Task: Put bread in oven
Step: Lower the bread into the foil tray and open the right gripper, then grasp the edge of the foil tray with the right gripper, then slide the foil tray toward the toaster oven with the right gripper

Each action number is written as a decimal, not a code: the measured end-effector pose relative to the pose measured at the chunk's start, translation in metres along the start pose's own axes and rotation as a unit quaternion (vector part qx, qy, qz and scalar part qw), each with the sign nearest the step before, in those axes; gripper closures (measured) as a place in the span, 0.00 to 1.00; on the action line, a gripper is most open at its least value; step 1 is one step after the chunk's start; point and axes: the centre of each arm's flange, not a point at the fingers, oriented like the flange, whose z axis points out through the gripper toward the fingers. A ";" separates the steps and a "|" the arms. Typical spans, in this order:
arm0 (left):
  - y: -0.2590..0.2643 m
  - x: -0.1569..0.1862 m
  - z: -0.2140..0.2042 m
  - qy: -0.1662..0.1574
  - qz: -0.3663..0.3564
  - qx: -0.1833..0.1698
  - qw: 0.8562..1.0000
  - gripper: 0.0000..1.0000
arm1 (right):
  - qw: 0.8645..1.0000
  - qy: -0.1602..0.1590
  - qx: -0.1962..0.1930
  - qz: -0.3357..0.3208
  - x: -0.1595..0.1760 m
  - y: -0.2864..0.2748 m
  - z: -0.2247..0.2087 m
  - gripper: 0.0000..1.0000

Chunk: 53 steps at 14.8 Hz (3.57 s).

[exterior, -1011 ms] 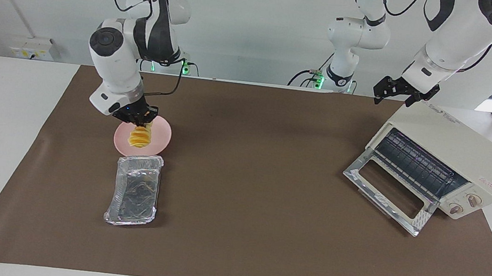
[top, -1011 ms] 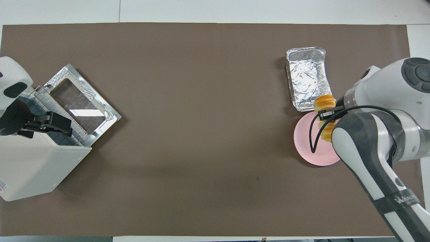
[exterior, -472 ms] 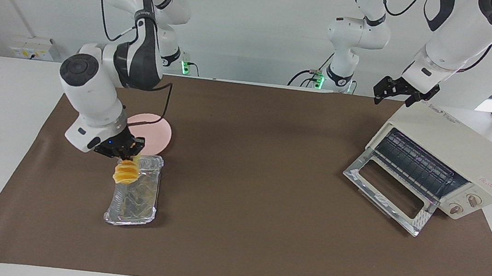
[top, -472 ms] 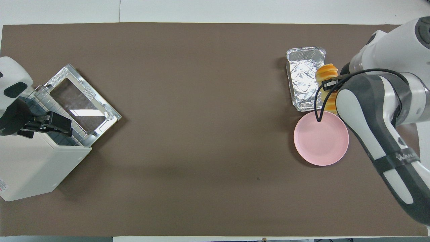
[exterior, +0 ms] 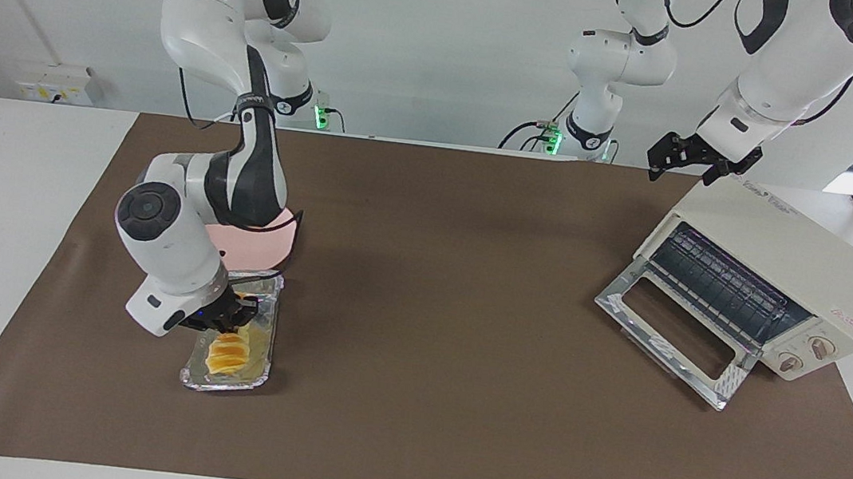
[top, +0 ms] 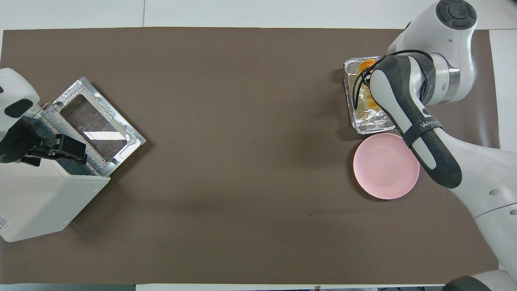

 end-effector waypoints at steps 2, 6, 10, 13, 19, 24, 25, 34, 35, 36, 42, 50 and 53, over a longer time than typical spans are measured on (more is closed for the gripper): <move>0.000 0.000 0.000 0.000 0.000 0.000 1.000 0.00 | 1.000 0.002 0.000 -0.002 -0.002 -0.003 0.014 0.90; 0.000 0.000 0.000 0.000 0.000 0.000 1.000 0.00 | 1.000 0.001 0.000 0.009 -0.007 0.001 0.018 0.67; 0.000 0.000 0.000 0.000 0.000 0.000 1.000 0.00 | 1.000 -0.006 -0.003 0.020 -0.015 0.015 -0.010 0.23; 0.000 0.000 0.000 0.000 0.000 0.000 1.000 0.00 | 1.000 0.005 -0.006 0.026 -0.019 0.026 -0.036 0.00; 0.000 0.000 0.000 0.000 0.000 0.000 1.000 0.00 | 1.000 0.020 -0.011 0.017 -0.028 0.060 -0.004 0.00; 0.000 0.000 0.000 0.000 0.000 0.000 1.000 0.00 | 1.000 0.022 -0.012 0.016 -0.037 0.058 0.033 0.07; 0.000 0.000 0.000 0.000 0.000 0.000 1.000 0.00 | 1.000 0.022 -0.011 0.015 -0.038 0.058 0.033 0.12; 0.000 0.000 0.000 0.000 0.000 0.000 1.000 0.00 | 1.000 0.021 -0.011 0.009 -0.037 0.049 0.032 0.99; 0.000 0.000 0.000 0.000 0.000 0.000 1.000 0.00 | 1.000 0.020 -0.011 0.009 -0.037 0.049 0.030 0.99; 0.000 0.000 0.000 0.000 0.000 0.000 1.000 0.00 | 1.000 0.014 -0.010 0.010 -0.038 0.049 0.027 0.99; 0.000 0.000 0.000 0.000 0.000 0.000 1.000 0.00 | 0.999 -0.036 0.018 0.005 -0.033 -0.014 -0.090 0.99; 0.000 0.000 0.000 0.000 0.000 0.000 1.000 0.00 | 0.995 -0.041 0.045 0.077 -0.058 -0.287 -0.114 0.99; 0.000 0.000 0.000 0.000 0.000 0.000 1.000 0.00 | 0.994 -0.030 0.049 0.098 -0.058 -0.339 -0.065 0.99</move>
